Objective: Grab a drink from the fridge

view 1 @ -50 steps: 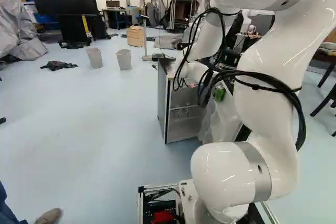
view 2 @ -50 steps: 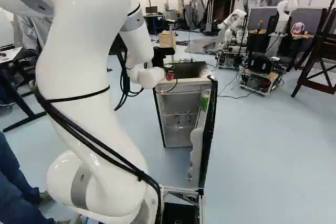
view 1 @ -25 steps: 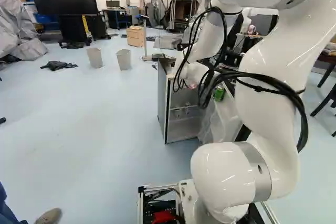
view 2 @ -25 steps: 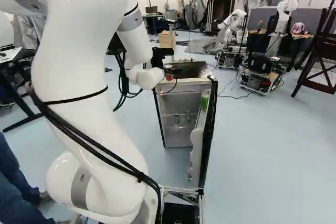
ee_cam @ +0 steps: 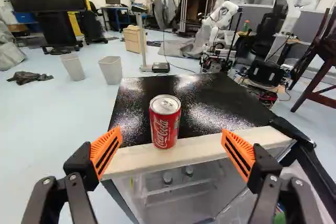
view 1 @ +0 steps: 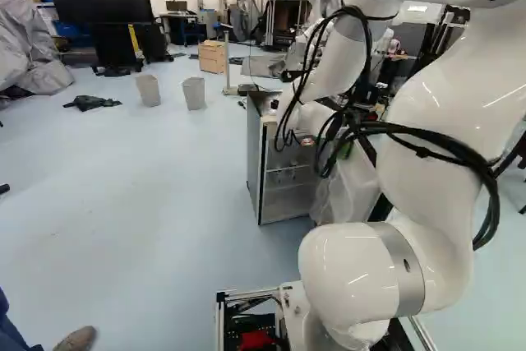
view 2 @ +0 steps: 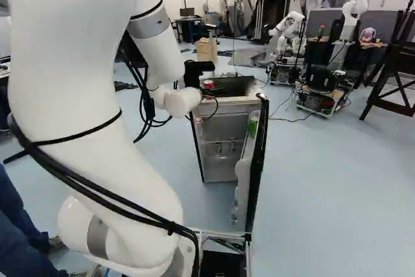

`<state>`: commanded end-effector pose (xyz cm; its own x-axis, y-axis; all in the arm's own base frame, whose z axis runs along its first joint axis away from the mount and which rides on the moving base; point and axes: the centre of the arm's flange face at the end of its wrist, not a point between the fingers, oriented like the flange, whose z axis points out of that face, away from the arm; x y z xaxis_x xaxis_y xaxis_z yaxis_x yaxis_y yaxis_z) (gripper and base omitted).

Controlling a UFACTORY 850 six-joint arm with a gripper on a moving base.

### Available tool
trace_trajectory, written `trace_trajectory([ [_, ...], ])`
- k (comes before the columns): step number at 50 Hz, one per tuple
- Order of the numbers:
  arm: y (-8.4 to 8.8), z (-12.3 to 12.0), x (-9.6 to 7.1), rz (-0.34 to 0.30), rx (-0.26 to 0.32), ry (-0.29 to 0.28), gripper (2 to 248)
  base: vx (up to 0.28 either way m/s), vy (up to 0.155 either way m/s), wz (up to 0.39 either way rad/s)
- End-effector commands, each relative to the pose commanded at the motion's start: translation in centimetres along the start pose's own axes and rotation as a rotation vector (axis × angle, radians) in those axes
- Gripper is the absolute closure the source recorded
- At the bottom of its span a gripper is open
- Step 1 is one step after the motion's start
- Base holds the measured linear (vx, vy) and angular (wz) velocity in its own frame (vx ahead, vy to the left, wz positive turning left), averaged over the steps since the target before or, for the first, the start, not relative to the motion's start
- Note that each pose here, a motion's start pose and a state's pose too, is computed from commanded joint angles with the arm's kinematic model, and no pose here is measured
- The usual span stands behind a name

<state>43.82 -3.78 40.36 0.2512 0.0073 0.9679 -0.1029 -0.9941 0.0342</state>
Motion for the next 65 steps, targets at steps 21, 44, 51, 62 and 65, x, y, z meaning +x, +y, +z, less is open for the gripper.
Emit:
trace_trajectory([
  [21,2.6,-3.5,1.1,0.015,-0.059,0.043,3,0.000,0.000,0.000],
  [44,5.8,-5.8,2.0,0.048,-0.146,0.015,3,0.000,0.000,0.000],
  [51,6.8,-6.1,2.2,0.067,-0.177,-0.013,3,0.000,0.000,0.000],
  [62,8.4,-6.2,2.6,0.101,-0.222,-0.067,3,0.000,0.000,0.000],
  [65,8.8,-6.2,2.6,0.111,-0.234,-0.084,3,0.000,0.000,0.000],
])
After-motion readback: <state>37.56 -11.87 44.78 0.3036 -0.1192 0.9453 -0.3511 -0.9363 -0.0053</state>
